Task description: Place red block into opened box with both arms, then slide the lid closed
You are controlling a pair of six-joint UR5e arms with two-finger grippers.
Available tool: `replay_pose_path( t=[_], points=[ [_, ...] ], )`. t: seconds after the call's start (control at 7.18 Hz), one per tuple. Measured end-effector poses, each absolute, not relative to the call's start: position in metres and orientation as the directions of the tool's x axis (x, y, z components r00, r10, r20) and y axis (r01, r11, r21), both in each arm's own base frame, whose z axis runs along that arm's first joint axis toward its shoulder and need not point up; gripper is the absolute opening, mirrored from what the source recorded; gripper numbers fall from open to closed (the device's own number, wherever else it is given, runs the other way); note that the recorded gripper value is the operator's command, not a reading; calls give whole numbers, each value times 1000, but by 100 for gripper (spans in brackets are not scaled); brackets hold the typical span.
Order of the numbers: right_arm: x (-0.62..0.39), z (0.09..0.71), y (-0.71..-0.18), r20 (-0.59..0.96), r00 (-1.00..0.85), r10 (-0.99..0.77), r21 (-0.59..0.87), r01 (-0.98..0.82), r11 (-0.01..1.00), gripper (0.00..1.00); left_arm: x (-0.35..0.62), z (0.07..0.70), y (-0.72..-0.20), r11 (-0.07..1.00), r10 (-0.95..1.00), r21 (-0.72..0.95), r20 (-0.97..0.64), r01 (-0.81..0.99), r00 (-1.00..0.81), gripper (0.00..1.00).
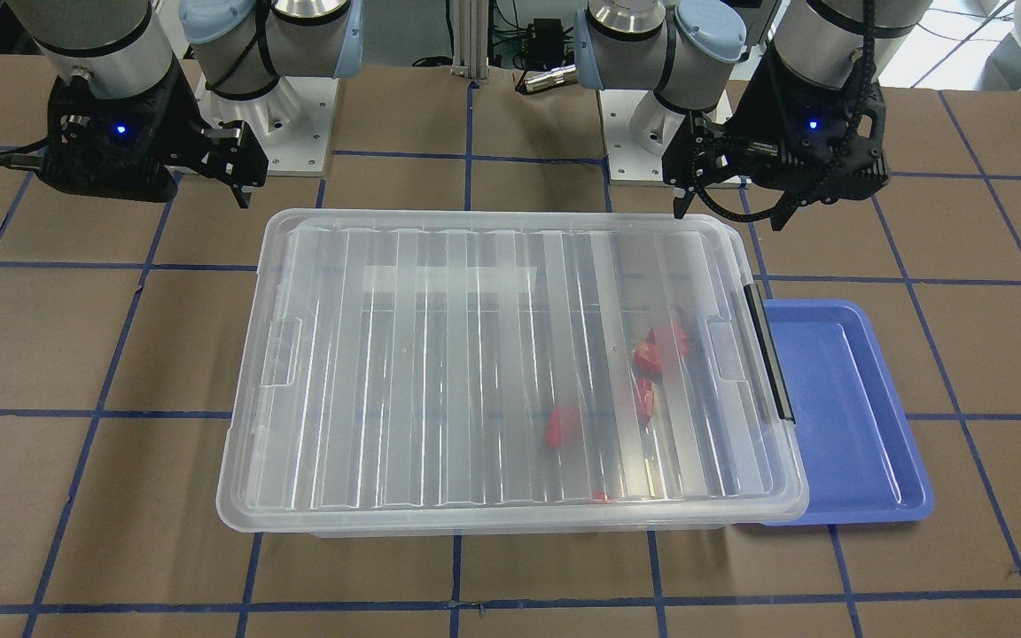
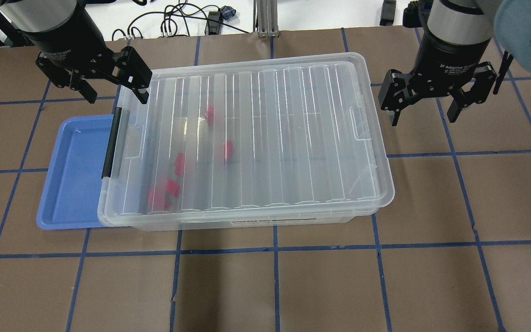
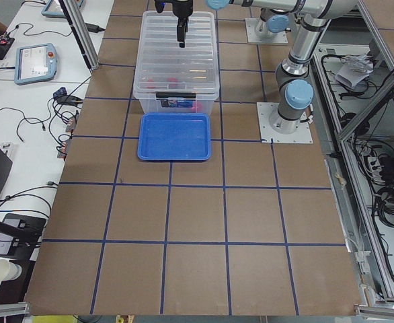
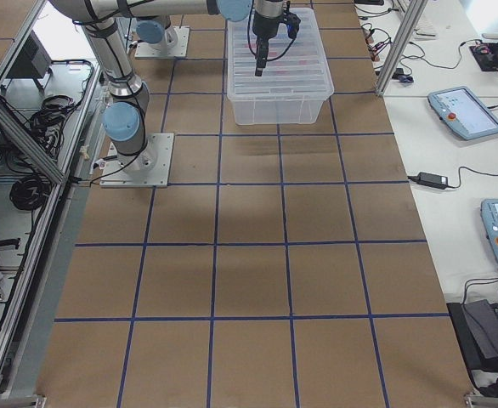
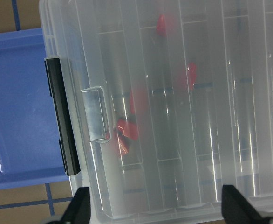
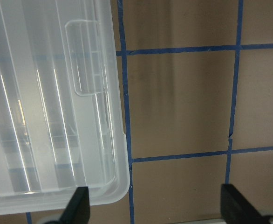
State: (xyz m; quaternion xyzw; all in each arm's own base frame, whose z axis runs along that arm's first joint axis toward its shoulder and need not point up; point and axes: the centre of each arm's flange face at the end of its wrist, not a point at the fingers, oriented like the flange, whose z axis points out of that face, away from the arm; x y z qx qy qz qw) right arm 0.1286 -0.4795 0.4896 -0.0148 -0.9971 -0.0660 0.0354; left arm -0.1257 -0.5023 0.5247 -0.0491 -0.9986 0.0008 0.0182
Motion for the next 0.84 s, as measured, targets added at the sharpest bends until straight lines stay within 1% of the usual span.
replay_pose_path(
  t=[0.84],
  points=[
    [126,493,-472,19,-998,52,148,55,987,100,-126,526,-502,996,89,-6,26,89,-996,100]
  ],
)
